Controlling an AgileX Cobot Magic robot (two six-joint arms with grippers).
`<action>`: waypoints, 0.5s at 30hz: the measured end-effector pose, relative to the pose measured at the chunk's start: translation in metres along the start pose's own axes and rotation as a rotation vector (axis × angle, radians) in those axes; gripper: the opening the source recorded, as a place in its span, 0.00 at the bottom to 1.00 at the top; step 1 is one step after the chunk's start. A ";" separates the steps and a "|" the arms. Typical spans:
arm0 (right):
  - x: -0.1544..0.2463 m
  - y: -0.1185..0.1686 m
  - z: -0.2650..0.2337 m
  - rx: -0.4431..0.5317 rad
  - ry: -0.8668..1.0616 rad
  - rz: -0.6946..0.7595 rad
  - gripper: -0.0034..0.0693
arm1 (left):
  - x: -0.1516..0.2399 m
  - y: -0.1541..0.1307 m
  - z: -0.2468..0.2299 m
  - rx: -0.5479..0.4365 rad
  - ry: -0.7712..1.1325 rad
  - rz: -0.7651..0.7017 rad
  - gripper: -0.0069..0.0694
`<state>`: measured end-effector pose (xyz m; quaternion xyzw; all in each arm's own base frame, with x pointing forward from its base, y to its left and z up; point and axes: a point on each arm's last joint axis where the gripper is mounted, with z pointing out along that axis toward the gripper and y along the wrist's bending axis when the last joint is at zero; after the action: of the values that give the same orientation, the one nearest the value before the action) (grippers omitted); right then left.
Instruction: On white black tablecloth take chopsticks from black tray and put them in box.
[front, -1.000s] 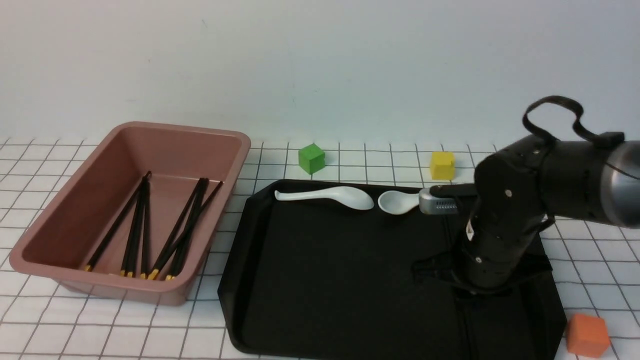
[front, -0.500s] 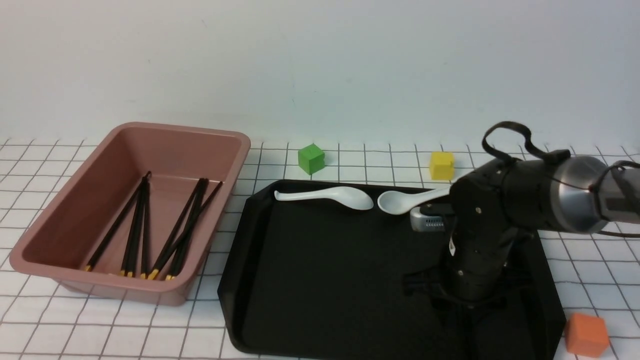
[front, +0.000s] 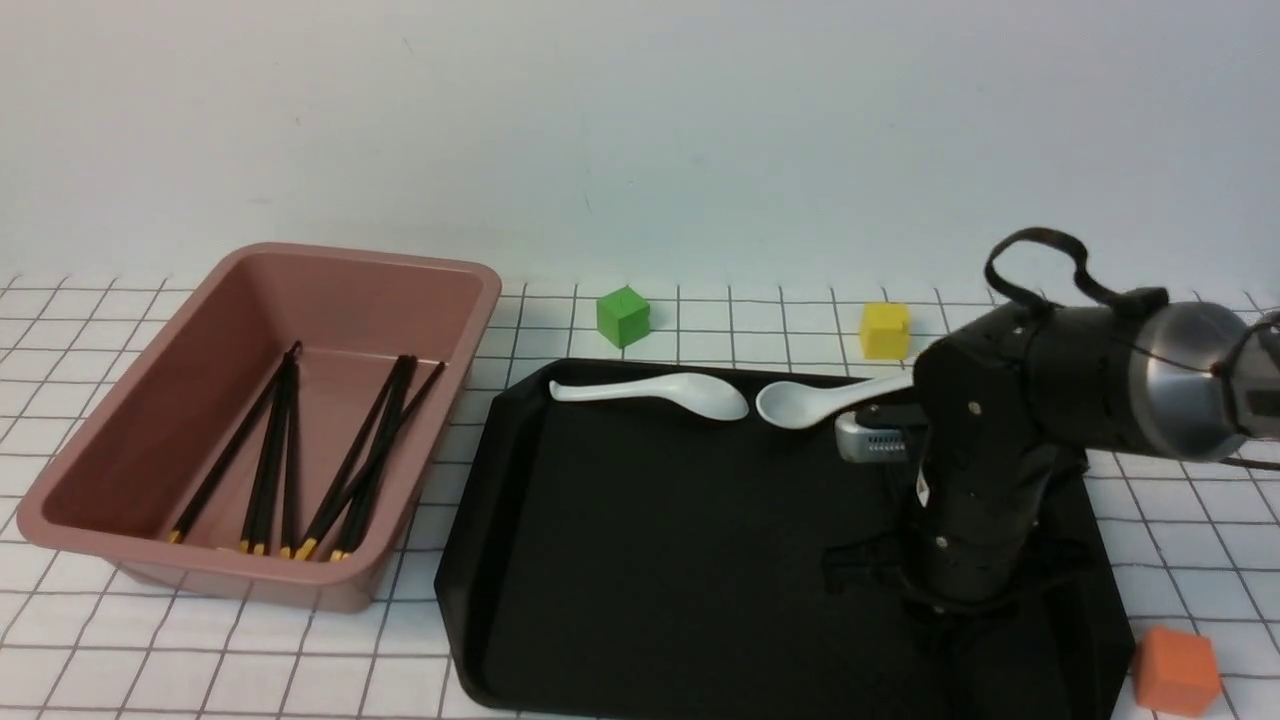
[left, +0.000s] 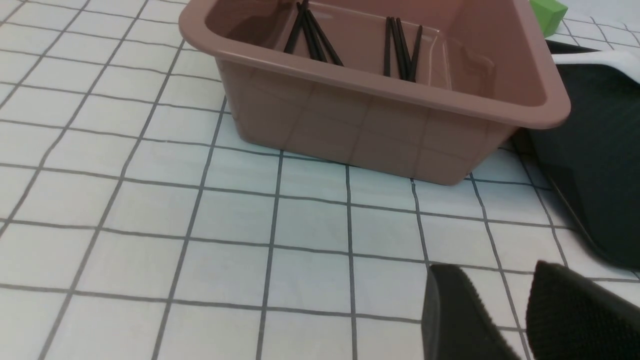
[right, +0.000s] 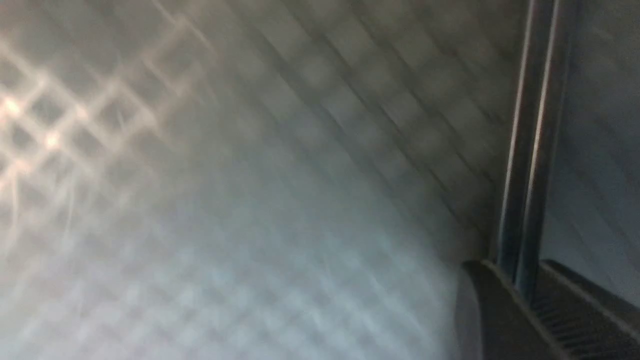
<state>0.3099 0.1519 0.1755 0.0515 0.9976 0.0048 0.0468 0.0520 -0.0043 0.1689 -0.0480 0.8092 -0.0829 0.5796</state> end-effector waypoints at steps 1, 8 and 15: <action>0.002 -0.001 -0.007 -0.008 -0.002 0.005 0.20 | 0.000 0.000 0.000 0.000 0.000 0.000 0.40; 0.015 0.020 -0.111 -0.343 -0.252 -0.041 0.20 | 0.000 0.000 0.000 0.000 0.000 0.000 0.40; 0.009 0.130 -0.167 -0.731 -0.568 -0.291 0.20 | 0.000 0.000 0.000 0.000 0.000 0.000 0.40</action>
<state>0.2983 0.2811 0.3423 -0.1093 0.8751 0.3343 0.3323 0.0520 -0.0043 0.1689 -0.0480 0.8092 -0.0829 0.5796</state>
